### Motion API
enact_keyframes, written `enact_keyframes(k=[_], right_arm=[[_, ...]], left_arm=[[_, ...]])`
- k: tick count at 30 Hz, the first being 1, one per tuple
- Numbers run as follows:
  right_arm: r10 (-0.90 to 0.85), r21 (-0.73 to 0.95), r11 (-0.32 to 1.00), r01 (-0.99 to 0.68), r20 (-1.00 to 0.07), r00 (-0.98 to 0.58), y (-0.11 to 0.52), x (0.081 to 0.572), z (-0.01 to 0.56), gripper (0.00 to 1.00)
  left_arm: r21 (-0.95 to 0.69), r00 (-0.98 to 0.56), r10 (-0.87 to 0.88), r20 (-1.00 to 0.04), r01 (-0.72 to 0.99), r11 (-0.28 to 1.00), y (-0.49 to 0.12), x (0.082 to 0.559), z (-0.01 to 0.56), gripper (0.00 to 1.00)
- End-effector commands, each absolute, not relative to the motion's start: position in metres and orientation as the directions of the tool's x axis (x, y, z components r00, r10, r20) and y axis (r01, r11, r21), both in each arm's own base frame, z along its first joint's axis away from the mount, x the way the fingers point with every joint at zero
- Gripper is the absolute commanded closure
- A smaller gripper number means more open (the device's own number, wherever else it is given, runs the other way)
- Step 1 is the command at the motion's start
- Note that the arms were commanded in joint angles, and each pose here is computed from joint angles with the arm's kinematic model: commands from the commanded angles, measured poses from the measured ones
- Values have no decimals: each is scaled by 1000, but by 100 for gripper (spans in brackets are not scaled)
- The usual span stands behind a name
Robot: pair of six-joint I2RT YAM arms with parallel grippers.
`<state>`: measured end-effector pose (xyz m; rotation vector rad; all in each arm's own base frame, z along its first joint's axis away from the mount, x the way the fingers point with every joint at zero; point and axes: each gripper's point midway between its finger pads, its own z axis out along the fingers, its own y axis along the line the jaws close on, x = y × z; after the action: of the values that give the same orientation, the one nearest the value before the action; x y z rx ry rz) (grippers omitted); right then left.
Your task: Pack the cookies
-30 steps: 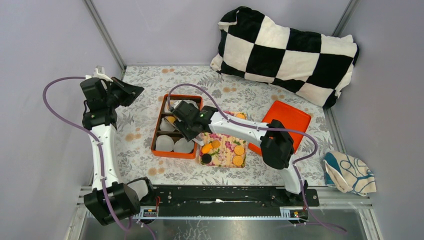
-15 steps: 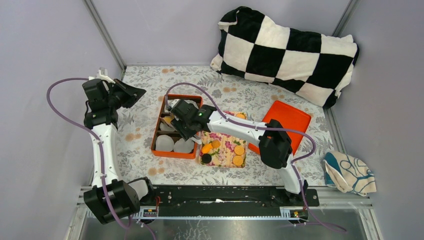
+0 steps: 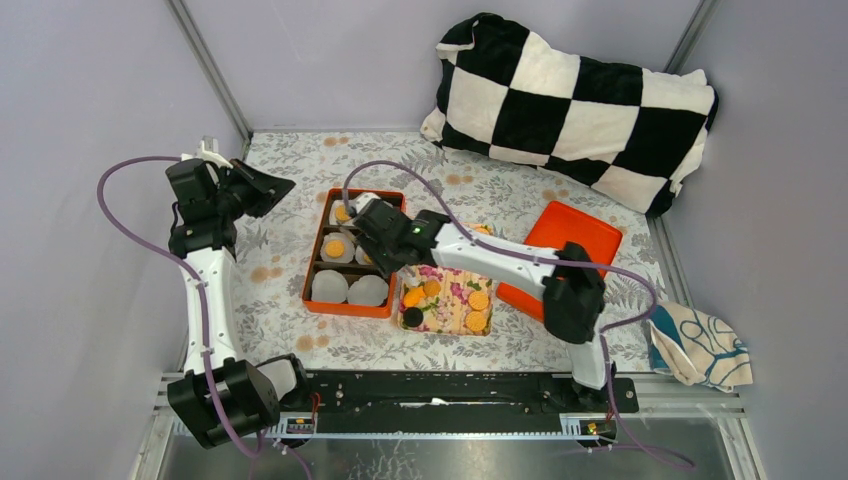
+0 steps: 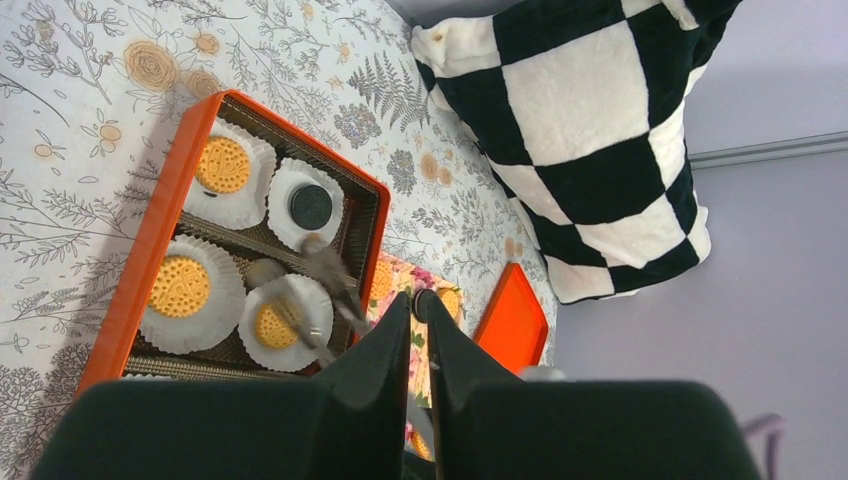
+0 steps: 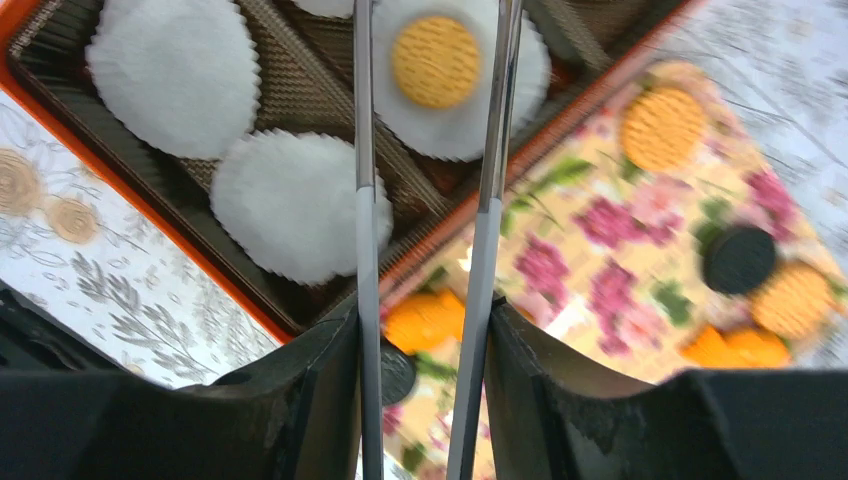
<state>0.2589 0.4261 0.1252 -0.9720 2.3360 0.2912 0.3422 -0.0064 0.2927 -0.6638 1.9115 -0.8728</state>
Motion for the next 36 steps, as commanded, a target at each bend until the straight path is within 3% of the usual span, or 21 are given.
enact_keyframes(k=[1,9,19,25,36], right_arm=[[-464,-114,795,-596,-746,-477,374,270,214,57],[-479,-178,843,-508,-678,-557,289,237,187,55],[-488,-126,856,-502,-519,-702,264,198,91,51],[-511,-177,850,-496,-504,-696,266,210,67,46],[-431,-78,883,-462,-524,-735,290,263,57,50]], left_arm=[[-784,-430,-720,-544,-46,619,-6,343,298,85],[-800,-435,-733,-523,-48,599,-7,345,293,85],[-805,-436,-737,-517,-45,591,-8,345,295,85],[-804,-435,-736,-519,-44,593,-9,343,295,85],[-798,-438,-732,-521,-54,600,-7,344,291,85]])
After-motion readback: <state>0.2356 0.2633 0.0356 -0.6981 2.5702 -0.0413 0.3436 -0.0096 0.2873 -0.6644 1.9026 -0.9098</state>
